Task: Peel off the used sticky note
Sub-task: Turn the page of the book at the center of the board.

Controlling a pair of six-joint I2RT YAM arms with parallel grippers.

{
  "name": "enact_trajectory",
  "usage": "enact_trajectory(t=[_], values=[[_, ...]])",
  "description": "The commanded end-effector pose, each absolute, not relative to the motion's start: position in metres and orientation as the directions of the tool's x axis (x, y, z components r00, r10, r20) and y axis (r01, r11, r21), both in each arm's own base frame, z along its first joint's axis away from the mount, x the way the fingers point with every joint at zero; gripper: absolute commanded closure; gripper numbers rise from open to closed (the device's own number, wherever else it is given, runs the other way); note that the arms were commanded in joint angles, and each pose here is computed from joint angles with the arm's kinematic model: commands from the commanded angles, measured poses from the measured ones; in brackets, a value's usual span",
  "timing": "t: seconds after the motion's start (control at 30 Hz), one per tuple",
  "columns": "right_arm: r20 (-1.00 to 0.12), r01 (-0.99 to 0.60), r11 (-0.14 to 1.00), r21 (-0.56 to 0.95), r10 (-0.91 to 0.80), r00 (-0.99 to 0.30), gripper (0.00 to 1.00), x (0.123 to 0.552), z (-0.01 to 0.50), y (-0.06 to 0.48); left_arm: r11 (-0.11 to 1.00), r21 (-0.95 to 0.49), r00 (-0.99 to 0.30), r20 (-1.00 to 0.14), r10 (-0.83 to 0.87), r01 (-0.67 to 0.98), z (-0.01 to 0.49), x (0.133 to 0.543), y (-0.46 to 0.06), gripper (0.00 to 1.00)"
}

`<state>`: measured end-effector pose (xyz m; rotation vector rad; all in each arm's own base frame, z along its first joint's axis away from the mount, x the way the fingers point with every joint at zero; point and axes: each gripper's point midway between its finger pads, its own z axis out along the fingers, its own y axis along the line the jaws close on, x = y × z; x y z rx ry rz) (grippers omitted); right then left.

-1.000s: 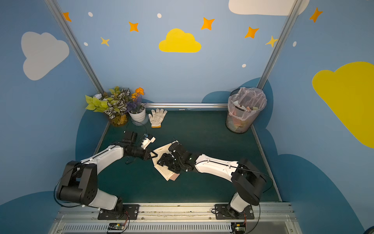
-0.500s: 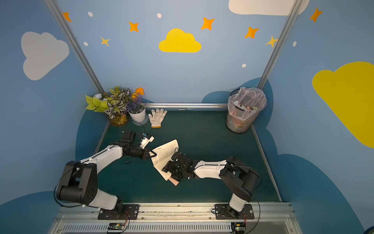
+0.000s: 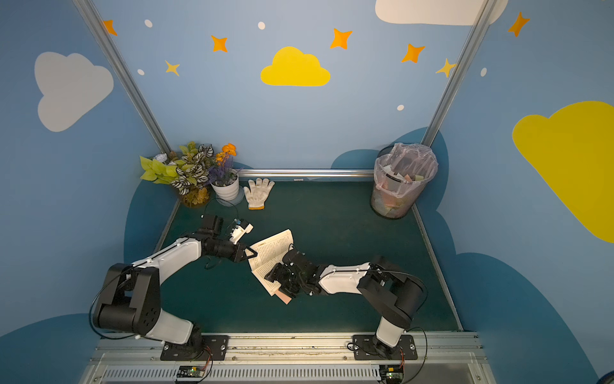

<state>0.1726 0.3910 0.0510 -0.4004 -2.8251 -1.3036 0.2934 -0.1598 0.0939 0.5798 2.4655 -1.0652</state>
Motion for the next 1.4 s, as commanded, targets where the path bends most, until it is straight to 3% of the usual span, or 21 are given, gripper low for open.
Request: enact_trajectory(t=[0.0, 0.47, 1.37], values=[[0.110, 0.231, 0.601, 0.765, 0.232, -0.966, 0.19, 0.176, 0.052, 0.395, 0.617, -0.626, -0.866, -0.453, 0.211, 0.478, 0.086, 0.285, -0.160, 0.97], [0.089, 0.220, 0.528, 0.820, 0.263, -0.961, 0.17, 0.196, 0.067, 0.398, 0.607, -0.637, -0.870, -0.443, 0.216, 0.475, 0.084, 0.283, -0.162, 0.97], [0.036, 0.192, 0.493, 0.849, 0.309, -0.950, 0.11, 0.237, 0.077, 0.383, 0.590, -0.633, -0.859, -0.449, 0.247, 0.501, 0.084, 0.279, -0.168, 0.97]])
